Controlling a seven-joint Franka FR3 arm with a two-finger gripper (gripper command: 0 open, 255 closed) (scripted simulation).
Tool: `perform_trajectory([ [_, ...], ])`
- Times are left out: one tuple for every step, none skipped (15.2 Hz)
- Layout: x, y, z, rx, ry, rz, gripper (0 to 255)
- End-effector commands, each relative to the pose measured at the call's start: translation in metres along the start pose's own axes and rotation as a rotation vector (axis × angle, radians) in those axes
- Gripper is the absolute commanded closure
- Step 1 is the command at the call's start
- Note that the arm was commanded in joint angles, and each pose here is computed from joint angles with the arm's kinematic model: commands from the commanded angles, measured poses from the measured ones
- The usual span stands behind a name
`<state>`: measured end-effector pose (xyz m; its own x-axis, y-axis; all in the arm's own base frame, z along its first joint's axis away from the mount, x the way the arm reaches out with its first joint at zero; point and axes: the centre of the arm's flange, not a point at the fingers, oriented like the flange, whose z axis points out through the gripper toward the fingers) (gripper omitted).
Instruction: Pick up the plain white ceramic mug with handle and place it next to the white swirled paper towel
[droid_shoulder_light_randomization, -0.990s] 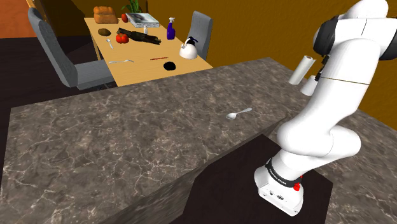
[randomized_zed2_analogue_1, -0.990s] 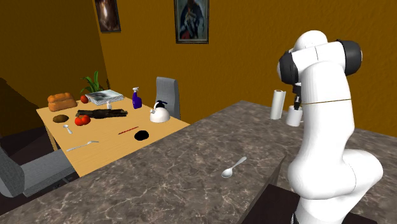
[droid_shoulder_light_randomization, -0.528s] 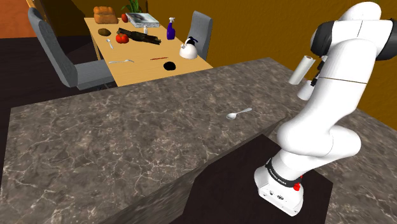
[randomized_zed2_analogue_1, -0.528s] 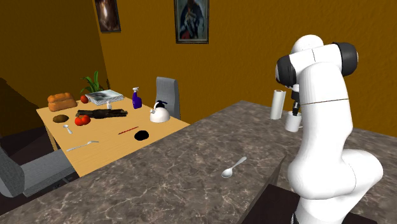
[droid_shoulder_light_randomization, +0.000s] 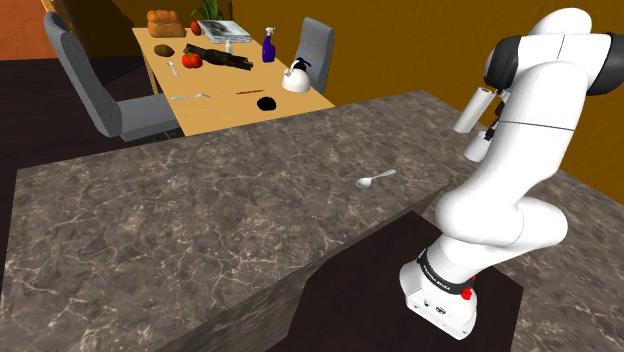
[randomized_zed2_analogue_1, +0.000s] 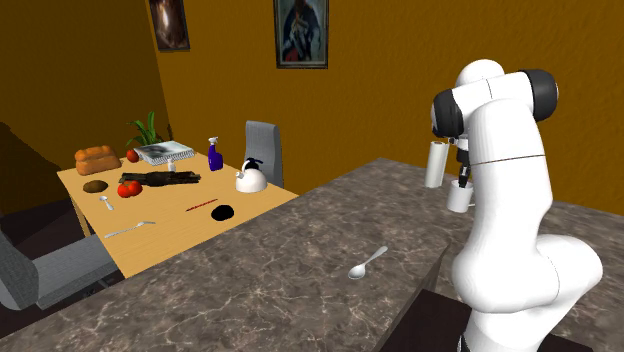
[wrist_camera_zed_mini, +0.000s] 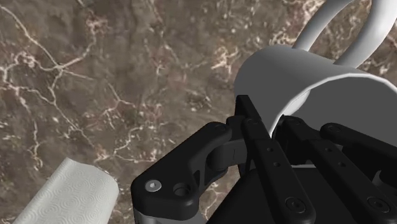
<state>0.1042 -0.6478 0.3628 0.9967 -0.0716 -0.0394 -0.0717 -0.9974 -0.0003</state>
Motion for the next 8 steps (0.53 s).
perform_trajectory([
  [0.0,0.0,0.0003,0.0,0.0,0.0,255],
  [0.0,0.0,0.0003,0.0,0.0,0.0,255],
  [0.0,0.0,0.0003,0.0,0.0,0.0,255],
  [0.0,0.0,0.0003,0.0,0.0,0.0,0],
  [0.0,0.0,0.0004,0.0,0.0,0.0,0],
  [0.0,0.0,0.0004,0.0,0.0,0.0,0],
  [0.0,0.0,0.0004,0.0,0.0,0.0,0],
  [0.0,0.0,0.0004,0.0,0.0,0.0,0],
])
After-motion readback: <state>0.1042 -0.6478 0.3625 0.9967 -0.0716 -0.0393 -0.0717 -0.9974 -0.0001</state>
